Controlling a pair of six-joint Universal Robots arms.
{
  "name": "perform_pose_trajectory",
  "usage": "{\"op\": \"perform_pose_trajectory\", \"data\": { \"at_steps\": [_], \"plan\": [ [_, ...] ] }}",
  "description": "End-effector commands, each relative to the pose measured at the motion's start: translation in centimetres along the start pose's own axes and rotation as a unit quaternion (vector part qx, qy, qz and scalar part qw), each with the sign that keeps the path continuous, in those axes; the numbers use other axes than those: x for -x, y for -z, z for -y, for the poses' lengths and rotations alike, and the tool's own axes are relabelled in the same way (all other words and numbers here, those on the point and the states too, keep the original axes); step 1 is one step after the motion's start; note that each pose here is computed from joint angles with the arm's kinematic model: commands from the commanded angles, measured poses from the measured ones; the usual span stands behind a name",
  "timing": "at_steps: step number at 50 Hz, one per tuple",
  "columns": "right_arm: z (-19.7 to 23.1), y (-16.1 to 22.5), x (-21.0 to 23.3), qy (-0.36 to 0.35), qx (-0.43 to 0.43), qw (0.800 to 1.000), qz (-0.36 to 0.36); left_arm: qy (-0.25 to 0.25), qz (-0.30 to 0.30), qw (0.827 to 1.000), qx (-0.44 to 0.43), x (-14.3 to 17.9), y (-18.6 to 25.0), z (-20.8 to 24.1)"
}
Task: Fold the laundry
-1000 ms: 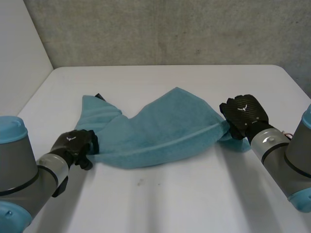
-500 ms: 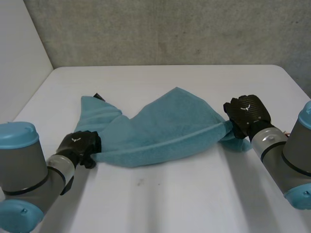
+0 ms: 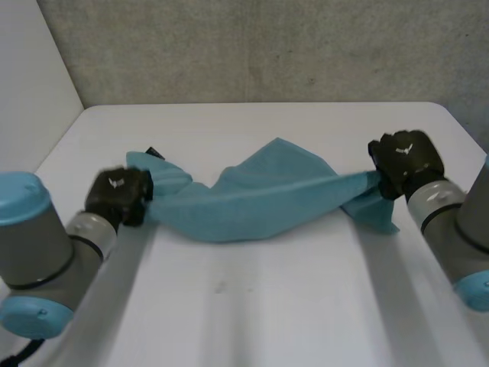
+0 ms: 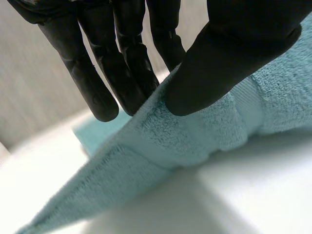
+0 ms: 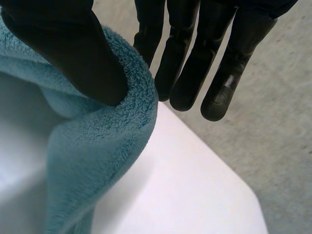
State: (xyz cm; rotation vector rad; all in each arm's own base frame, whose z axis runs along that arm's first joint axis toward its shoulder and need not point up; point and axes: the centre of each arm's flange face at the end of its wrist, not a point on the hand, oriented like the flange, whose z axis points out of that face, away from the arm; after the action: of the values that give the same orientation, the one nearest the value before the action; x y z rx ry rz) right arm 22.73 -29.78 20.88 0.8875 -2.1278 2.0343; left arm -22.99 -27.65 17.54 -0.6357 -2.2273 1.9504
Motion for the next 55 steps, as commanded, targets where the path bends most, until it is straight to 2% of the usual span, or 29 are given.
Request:
{"op": "perform_pose_trajectory", "data": {
  "at_steps": [1, 6, 11, 15, 17, 18, 20, 23, 25, 29, 31, 32, 33, 34, 36, 37, 39, 40, 41, 42, 44, 45, 46, 48, 50, 51, 53, 54, 55],
  "plan": [
    [6.8, 3.5, -2.9, 0.014, -0.021, 1.000, -0.003, -0.017, 0.027, 0.986, -0.164, 1.5, 3.3, 10.6],
    [12.1, 6.2, -5.8, 0.019, -0.044, 0.999, -0.008, -0.022, 0.043, 0.974, -0.222, 2.7, 6.9, 16.3],
    [15.7, 8.8, -7.7, 0.054, -0.071, 0.996, -0.019, -0.025, 0.038, 0.976, -0.212, 3.0, 7.7, 17.9],
    [15.6, 9.2, -7.5, 0.074, -0.042, 0.996, 0.007, -0.025, 0.029, 0.981, -0.191, 3.1, 7.6, 17.7],
    [13.1, 7.6, -6.4, 0.086, 0.020, 0.995, 0.052, -0.026, 0.021, 0.985, -0.171, 2.9, 6.9, 16.7],
    [13.1, 7.6, -6.4, 0.086, 0.020, 0.995, 0.052, -0.026, 0.013, 0.989, -0.143, 2.7, 5.6, 15.3],
    [9.8, 5.3, -4.9, 0.104, 0.078, 0.987, 0.095, -0.031, -0.002, 0.997, -0.072, 2.0, 2.7, 11.3],
    [7.3, 3.4, -3.6, 0.120, 0.115, 0.978, 0.124, -0.038, -0.007, 0.998, -0.046, 1.8, 1.6, 9.6],
    [6.1, 2.3, -3.1, 0.123, 0.129, 0.975, 0.134, -0.062, -0.020, 0.998, 0.004, 1.1, -0.8, 6.2],
    [4.4, -0.6, -2.6, 0.121, 0.128, 0.975, 0.133, -0.096, -0.025, 0.995, 0.007, 0.7, -3.6, 4.8],
    [3.7, -3.9, -2.9, 0.124, 0.099, 0.983, 0.097, -0.110, -0.024, 0.994, -0.005, 0.6, -5.0, 4.8],
    [3.7, -3.9, -2.9, 0.124, 0.099, 0.983, 0.097, -0.122, -0.014, 0.992, -0.031, 0.7, -6.5, 5.4],
    [4.4, -5.5, -3.7, 0.126, 0.072, 0.988, 0.061, -0.124, 0.001, 0.989, -0.076, 0.9, -7.9, 7.1],
    [4.4, -5.5, -3.7, 0.126, 0.071, 0.988, 0.060, -0.124, 0.001, 0.989, -0.077, 0.9, -7.9, 7.1],
    [8.3, -7.5, -6.2, 0.125, -0.014, 0.991, -0.040, -0.133, 0.041, 0.969, -0.203, 1.5, -9.5, 12.5],
    [8.4, -7.5, -6.2, 0.125, -0.014, 0.991, -0.041, -0.133, 0.041, 0.969, -0.204, 1.5, -9.5, 12.6],
    [13.4, -8.0, -8.1, 0.117, -0.120, 0.978, -0.127, -0.136, 0.083, 0.932, -0.325, 2.4, -9.4, 18.1],
    [13.4, -8.0, -8.1, 0.117, -0.120, 0.978, -0.127, -0.136, 0.083, 0.932, -0.325, 2.4, -9.4, 18.2],
    [15.6, -7.8, -8.8, 0.114, -0.170, 0.966, -0.157, -0.137, 0.107, 0.906, -0.385, 3.0, -8.6, 21.1],
    [15.6, -7.8, -8.8, 0.114, -0.171, 0.966, -0.157, -0.137, 0.107, 0.906, -0.386, 3.0, -8.6, 21.1],
    [19.1, -5.7, -10.0, 0.113, -0.245, 0.943, -0.197, -0.136, 0.138, 0.859, -0.474, 3.8, -6.4, 25.4],
    [20.0, -4.4, -10.2, 0.114, -0.264, 0.936, -0.204, -0.136, 0.139, 0.859, -0.474, 3.8, -6.4, 25.4],
    [20.0, -4.4, -10.2, 0.114, -0.264, 0.936, -0.204, -0.136, 0.146, 0.846, -0.494, 4.0, -5.6, 26.4],
    [20.1, -3.3, -10.1, 0.118, -0.269, 0.935, -0.199, -0.136, 0.145, 0.849, -0.490, 4.0, -5.2, 26.5],
    [18.9, -2.1, -8.9, 0.126, -0.260, 0.944, -0.161, -0.135, 0.134, 0.869, -0.456, 3.8, -5.0, 25.0],
    [18.9, -2.1, -8.9, 0.126, -0.260, 0.944, -0.161, -0.135, 0.134, 0.869, -0.456, 3.8, -5.0, 25.0],
    [16.3, -1.8, -7.3, 0.132, -0.225, 0.958, -0.115, -0.136, 0.121, 0.893, -0.411, 3.6, -5.0, 22.3],
    [16.2, -1.8, -7.3, 0.132, -0.225, 0.959, -0.115, -0.136, 0.121, 0.893, -0.411, 3.6, -5.0, 22.3],
    [14.7, -1.5, -6.4, 0.129, -0.199, 0.967, -0.091, -0.136, 0.115, 0.905, -0.386, 3.4, -5.1, 20.4]
  ]
}}
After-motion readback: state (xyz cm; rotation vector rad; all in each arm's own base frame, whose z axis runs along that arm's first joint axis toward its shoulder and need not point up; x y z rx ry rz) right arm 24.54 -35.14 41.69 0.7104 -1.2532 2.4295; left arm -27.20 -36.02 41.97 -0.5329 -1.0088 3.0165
